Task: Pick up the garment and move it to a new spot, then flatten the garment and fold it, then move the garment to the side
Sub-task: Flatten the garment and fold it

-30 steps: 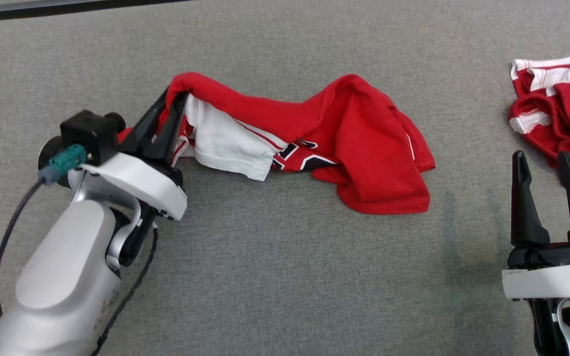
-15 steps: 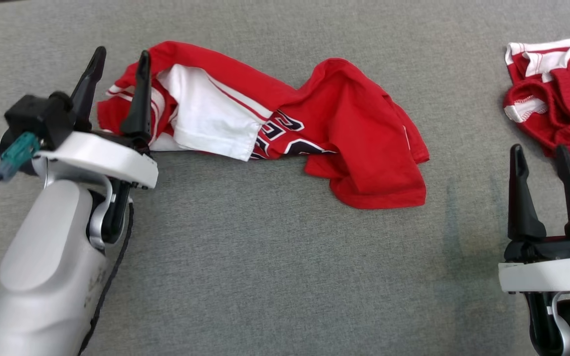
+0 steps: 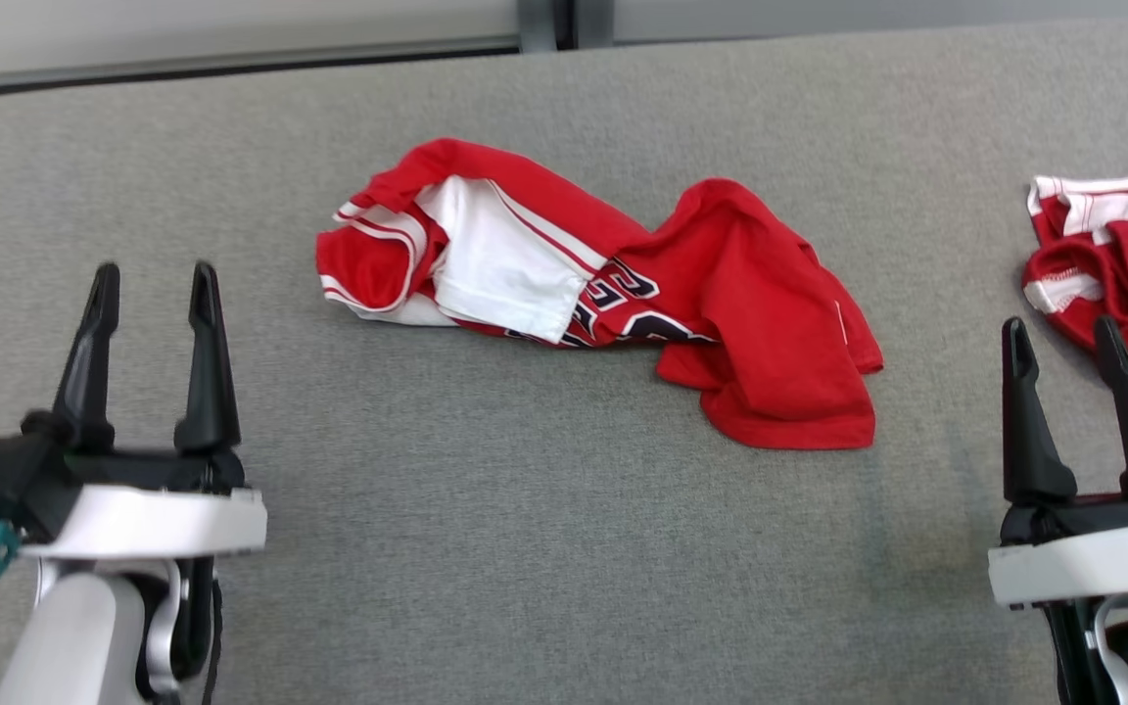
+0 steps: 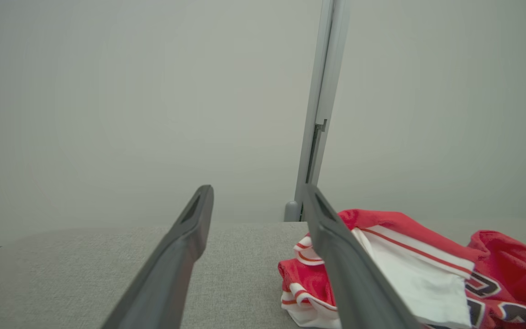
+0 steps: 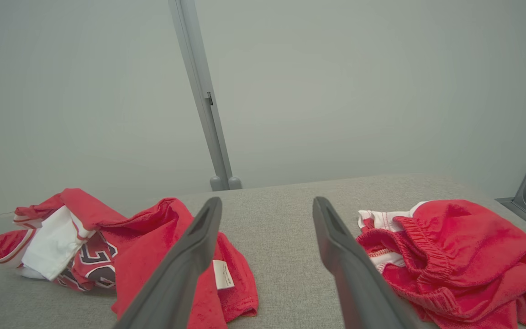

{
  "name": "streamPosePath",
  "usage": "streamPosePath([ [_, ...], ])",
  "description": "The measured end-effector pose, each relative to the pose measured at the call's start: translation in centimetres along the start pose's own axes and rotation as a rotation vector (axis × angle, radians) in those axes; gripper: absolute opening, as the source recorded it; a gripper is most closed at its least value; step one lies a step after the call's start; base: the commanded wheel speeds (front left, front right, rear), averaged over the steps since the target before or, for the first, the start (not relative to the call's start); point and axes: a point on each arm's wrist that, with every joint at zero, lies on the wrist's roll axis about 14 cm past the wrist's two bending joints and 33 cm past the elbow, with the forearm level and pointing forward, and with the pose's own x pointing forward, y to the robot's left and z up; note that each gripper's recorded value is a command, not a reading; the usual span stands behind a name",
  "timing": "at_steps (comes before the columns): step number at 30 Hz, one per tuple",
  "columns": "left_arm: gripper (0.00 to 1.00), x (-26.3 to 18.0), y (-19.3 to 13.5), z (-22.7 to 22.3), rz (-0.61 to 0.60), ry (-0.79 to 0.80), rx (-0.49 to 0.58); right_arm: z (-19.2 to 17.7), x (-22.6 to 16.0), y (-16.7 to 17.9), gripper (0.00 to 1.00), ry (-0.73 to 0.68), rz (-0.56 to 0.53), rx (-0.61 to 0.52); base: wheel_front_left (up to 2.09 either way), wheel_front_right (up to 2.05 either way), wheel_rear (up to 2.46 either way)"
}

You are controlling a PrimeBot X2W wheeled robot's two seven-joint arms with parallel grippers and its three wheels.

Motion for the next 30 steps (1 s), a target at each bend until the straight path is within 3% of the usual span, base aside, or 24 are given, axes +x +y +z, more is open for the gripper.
streamPosePath([
  [9,1.0,-4.7,1.0,1.3,0.033,0.007,0.006,0.9,-1.4,1.9,1.0,0.006,0.05,0.002,0.0,0.0,0.0],
  [24,1.0,-5.2,0.3,1.5,0.019,0.024,-0.004,1.6,-1.8,2.0,1.0,-0.007,0.053,-0.002,0.0,0.0,0.0],
  [30,1.0,-4.3,-2.9,0.9,-0.099,0.055,-0.028,1.6,-1.6,2.0,1.0,-0.007,0.053,-0.003,0.0,0.0,0.0],
])
